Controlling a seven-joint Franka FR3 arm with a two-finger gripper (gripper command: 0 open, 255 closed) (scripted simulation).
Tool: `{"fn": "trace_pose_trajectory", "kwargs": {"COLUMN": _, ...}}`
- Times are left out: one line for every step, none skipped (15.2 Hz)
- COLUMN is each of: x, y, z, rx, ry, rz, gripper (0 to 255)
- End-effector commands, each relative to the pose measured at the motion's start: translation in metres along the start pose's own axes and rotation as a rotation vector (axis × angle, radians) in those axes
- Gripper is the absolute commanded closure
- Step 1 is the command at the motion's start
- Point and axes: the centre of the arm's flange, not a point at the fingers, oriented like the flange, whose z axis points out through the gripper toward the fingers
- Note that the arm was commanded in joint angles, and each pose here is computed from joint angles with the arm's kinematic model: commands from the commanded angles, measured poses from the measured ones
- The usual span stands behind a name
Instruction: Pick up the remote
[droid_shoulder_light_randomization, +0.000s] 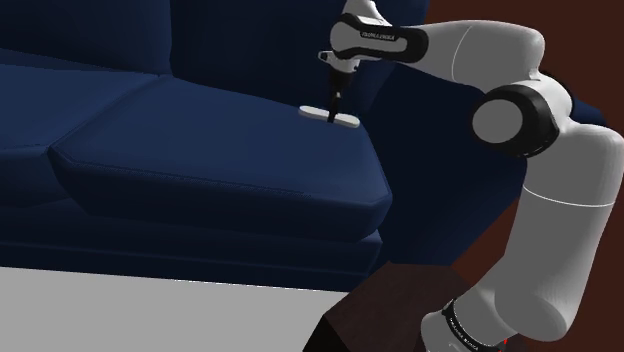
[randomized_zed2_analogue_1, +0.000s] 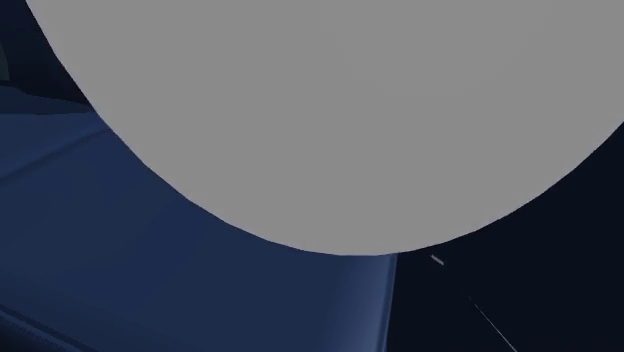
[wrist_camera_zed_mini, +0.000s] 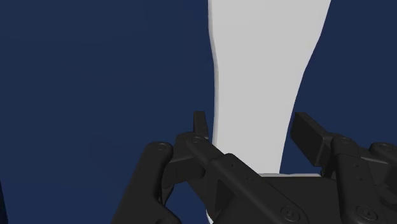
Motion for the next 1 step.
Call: {"fn": "trace_pose_trajectory", "kwargs": {"x": 0.0, "y": -0.0001, "z": -0.0035, "rx": 0.0, "ry": 0.0, "rz": 0.0, "gripper": 255}}
